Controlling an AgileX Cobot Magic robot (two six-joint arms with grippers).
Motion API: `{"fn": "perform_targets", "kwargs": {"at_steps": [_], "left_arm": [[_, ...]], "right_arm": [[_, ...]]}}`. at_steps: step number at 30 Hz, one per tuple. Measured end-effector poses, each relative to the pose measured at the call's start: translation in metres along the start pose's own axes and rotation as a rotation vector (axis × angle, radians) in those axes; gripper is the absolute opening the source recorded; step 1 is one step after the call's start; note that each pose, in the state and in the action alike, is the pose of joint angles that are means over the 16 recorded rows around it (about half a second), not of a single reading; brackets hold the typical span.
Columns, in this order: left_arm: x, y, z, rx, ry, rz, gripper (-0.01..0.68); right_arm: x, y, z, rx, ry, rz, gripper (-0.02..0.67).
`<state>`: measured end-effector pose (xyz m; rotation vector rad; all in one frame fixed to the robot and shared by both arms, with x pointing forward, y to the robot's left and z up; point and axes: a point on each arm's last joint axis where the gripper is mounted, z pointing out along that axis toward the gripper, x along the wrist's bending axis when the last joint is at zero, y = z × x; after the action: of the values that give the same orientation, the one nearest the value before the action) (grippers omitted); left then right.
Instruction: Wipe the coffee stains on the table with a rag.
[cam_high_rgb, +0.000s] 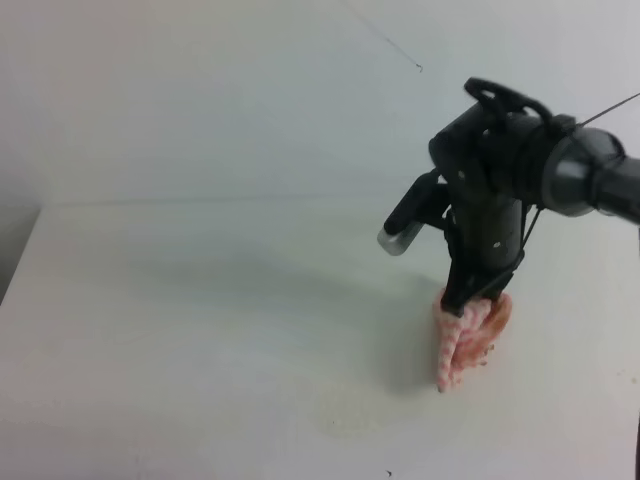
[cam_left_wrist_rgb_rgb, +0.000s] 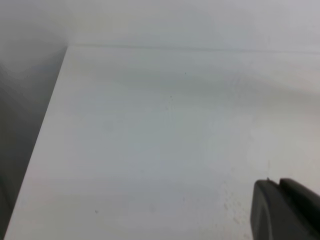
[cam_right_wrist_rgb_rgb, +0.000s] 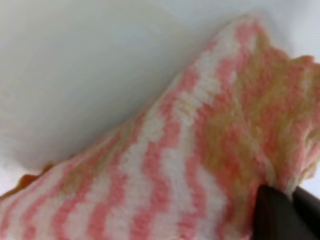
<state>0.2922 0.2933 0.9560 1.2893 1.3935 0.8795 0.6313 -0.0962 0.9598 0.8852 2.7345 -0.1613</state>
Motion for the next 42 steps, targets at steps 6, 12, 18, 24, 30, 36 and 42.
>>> {"fn": "perform_targets", "kwargs": {"at_steps": [6, 12, 18, 24, 30, 36, 42], "left_arm": [[0.0, 0.0, 0.0, 0.0, 0.0, 0.0, -0.001], [0.0, 0.001, 0.0, 0.0, 0.0, 0.0, -0.001], [0.0, 0.001, 0.0, 0.0, 0.0, 0.001, -0.001], [0.001, -0.003, 0.001, 0.0, 0.0, 0.001, -0.001], [0.0, -0.001, 0.0, 0.0, 0.0, 0.001, -0.001], [0.0, 0.0, 0.0, 0.0, 0.0, 0.001, -0.001], [-0.001, 0.003, -0.001, 0.0, 0.0, 0.001, -0.001]], "right_arm": [[-0.012, -0.007, -0.003, -0.012, 0.007, 0.037, 0.001], [-0.013, -0.009, -0.002, -0.006, 0.025, 0.051, 0.001], [-0.014, -0.011, -0.014, -0.024, 0.026, 0.058, 0.004], [-0.015, -0.013, -0.028, -0.059, 0.025, 0.077, 0.066], [-0.017, -0.014, -0.038, -0.086, 0.025, 0.127, 0.179], [-0.017, -0.014, -0.052, -0.135, 0.049, 0.22, 0.279], [-0.013, -0.01, -0.063, -0.203, 0.125, 0.302, 0.307]]}}
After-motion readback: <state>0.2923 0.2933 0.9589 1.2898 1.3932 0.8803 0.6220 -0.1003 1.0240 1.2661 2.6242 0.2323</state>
